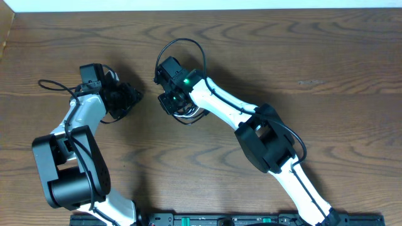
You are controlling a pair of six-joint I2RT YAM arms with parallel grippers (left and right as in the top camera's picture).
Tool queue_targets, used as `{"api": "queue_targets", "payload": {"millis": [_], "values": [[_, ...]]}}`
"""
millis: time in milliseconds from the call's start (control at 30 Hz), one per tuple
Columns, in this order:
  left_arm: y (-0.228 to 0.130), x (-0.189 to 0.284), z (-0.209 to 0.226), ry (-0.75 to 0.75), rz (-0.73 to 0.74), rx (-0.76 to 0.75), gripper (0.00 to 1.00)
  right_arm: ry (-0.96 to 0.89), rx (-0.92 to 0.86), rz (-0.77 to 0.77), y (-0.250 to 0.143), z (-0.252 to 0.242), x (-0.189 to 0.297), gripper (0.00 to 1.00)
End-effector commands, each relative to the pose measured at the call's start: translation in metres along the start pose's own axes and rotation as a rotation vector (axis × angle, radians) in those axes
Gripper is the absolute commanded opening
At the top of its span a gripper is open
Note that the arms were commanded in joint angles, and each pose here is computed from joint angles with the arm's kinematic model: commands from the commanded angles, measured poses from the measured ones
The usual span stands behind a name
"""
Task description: Untangle cables
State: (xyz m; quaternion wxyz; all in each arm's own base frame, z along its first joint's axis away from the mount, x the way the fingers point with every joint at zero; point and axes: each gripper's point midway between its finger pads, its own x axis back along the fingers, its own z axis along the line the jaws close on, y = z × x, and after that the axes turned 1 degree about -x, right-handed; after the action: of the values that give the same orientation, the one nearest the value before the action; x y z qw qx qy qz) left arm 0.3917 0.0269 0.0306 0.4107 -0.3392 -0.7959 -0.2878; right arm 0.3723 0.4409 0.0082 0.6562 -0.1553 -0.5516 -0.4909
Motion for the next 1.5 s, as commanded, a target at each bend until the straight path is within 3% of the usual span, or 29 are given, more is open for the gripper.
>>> {"api": "queue_targets", "payload": {"millis": [0, 67, 200, 367, 700, 1167, 1467], "values": [[0.004, 0.006, -0.004, -0.006, -0.015, 0.004, 0.50, -0.031, 0.002, 0.050, -0.019, -0.011, -0.018, 0.08], [0.003, 0.006, -0.008, -0.032, -0.007, 0.001, 0.49, -0.029, 0.004, 0.043, -0.017, -0.011, -0.018, 0.01], [0.002, 0.006, -0.017, -0.081, 0.002, -0.021, 0.50, 0.026, -0.002, 0.028, -0.009, -0.006, -0.010, 0.01], [0.002, 0.007, -0.021, -0.102, 0.006, -0.032, 0.49, 0.290, 0.055, -0.014, 0.011, 0.016, 0.027, 0.01], [-0.011, 0.022, -0.076, -0.434, 0.055, -0.262, 0.50, 0.784, 0.105, -0.105, 0.037, 0.030, 0.110, 0.01], [-0.015, 0.030, -0.090, -0.525, 0.068, -0.298, 0.56, 0.810, 0.169, -0.100, 0.027, 0.033, 0.112, 0.01], [-0.017, 0.033, -0.095, -0.559, 0.076, -0.304, 0.65, 0.823, 0.233, -0.088, 0.019, 0.052, 0.106, 0.01]]}}
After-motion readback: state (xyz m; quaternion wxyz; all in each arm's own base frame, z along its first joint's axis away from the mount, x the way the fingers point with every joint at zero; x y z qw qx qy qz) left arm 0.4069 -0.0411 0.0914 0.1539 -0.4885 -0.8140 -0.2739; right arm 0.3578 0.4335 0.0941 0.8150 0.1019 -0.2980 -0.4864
